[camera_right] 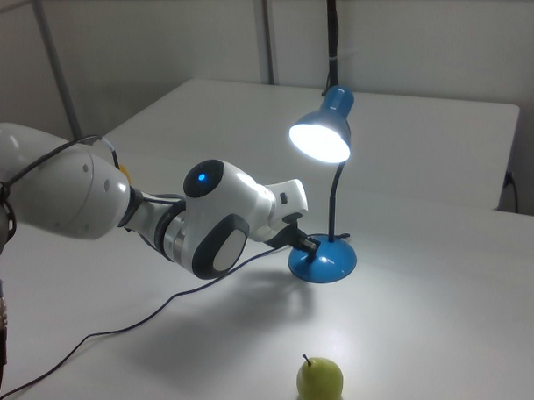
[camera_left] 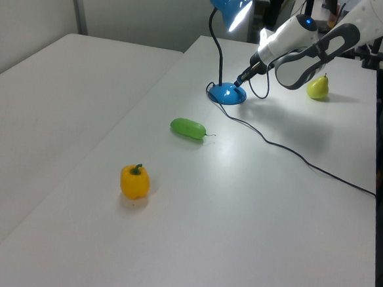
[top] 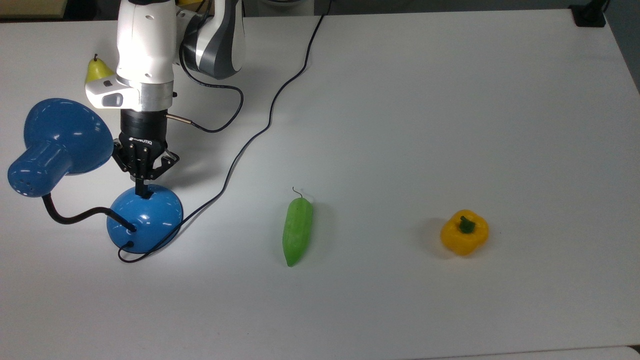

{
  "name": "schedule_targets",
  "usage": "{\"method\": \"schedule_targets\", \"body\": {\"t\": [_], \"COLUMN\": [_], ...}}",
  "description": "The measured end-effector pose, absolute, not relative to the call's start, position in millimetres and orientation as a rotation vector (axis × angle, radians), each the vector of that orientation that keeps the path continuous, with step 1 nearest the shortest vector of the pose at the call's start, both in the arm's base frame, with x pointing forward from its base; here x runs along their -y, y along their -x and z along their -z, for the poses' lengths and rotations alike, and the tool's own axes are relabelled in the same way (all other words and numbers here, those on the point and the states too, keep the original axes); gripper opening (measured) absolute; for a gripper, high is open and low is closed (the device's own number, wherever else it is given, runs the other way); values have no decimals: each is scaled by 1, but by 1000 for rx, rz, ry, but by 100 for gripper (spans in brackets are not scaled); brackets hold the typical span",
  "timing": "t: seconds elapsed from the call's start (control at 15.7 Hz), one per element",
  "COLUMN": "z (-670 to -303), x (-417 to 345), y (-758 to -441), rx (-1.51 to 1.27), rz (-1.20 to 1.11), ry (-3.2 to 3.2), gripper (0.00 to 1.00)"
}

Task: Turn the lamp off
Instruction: 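Press down on the lamp base switch with the gripper fingers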

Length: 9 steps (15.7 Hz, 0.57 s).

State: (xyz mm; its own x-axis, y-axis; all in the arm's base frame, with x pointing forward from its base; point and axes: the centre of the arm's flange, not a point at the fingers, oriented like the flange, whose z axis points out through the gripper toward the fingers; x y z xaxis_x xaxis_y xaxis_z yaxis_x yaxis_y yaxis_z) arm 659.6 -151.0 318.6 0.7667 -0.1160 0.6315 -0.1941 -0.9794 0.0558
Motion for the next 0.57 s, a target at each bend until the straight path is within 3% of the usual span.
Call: {"method": "schedule_targets", "body": {"t": [0.57], "z": [-311], "x": [150], "y": [-660], "rx": [248], "rz": [-989], "ry": [-2848], "gripper": [1]}}
